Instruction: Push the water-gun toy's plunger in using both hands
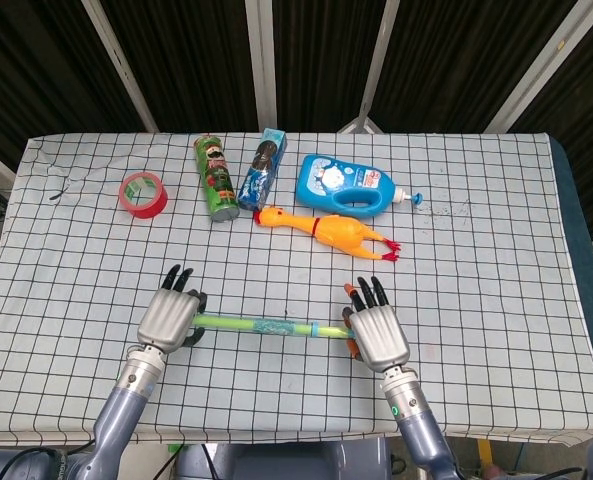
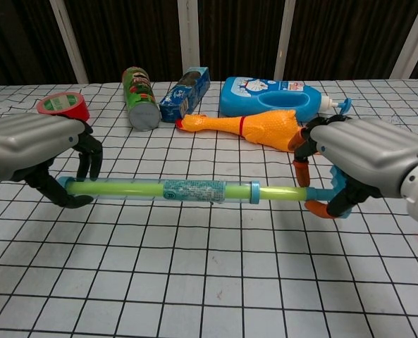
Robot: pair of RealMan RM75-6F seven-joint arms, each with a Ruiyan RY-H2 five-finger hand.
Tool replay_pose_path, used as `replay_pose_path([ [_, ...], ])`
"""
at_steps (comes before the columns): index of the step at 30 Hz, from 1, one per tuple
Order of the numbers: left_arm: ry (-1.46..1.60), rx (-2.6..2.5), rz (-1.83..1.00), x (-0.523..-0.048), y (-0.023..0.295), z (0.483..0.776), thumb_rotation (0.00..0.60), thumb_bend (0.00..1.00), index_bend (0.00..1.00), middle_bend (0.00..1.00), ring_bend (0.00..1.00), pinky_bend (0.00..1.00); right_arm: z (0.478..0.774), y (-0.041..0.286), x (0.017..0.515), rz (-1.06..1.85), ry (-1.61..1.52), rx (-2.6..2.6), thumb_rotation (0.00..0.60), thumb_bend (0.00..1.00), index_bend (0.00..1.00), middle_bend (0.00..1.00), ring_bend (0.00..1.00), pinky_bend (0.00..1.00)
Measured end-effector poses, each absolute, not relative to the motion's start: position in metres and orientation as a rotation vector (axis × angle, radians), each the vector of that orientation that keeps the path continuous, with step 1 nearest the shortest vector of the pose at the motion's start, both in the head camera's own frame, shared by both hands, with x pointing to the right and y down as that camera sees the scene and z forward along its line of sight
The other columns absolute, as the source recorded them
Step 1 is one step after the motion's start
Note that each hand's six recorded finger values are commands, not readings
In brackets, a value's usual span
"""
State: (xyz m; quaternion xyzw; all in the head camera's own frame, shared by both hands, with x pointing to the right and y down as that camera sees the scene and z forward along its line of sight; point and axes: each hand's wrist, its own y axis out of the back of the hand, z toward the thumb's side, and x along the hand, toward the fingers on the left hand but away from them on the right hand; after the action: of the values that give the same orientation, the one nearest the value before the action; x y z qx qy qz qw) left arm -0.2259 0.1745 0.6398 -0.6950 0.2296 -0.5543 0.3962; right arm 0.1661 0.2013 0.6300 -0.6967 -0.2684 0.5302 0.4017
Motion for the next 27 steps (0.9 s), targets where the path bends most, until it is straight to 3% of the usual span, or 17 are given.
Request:
replay_pose_path([
  [3,0.580,-1.761,-1.409,-0.227,0.174,0.639,0.600,0.47,0.50,0.51,0.09,0.00,0.629,0.201,0.166,1.338,-0.680,-1.760,0.600,0.48,0.59,0.20,0.00,0.00],
  [8,0.584,-1.760,-1.413,-0.229,0.173,0.638,0.600,0.37,0.43,0.36,0.09,0.00,0.631,0.202,0.169,1.350,-0.648,-1.746,0.600,0.48,0.18,0.11,0.00,0.00],
  [11,0.579,-1.766,-1.416,-0.230,0.174,0.638,0.600,0.31,0.36,0.28,0.09,0.00,0.634,0.206,0.172,1.374,-0.597,-1.730,0.600,0.48,0.02,0.03,0.00,0.00],
  [15,0.576,-1.779,-1.417,-0.232,0.176,0.637,0.600,0.25,0.32,0.22,0.09,0.00,0.636,0.209,0.177,1.427,-0.554,-1.731,0.600,0.46,0.00,0.00,0.00,0.00],
  [27,0.634,-1.801,-1.399,-0.256,0.178,0.622,0.600,0.25,0.30,0.21,0.08,0.00,0.620,0.202,0.200,1.453,-0.595,-1.700,0.600,0.45,0.00,0.00,0.00,0.00],
])
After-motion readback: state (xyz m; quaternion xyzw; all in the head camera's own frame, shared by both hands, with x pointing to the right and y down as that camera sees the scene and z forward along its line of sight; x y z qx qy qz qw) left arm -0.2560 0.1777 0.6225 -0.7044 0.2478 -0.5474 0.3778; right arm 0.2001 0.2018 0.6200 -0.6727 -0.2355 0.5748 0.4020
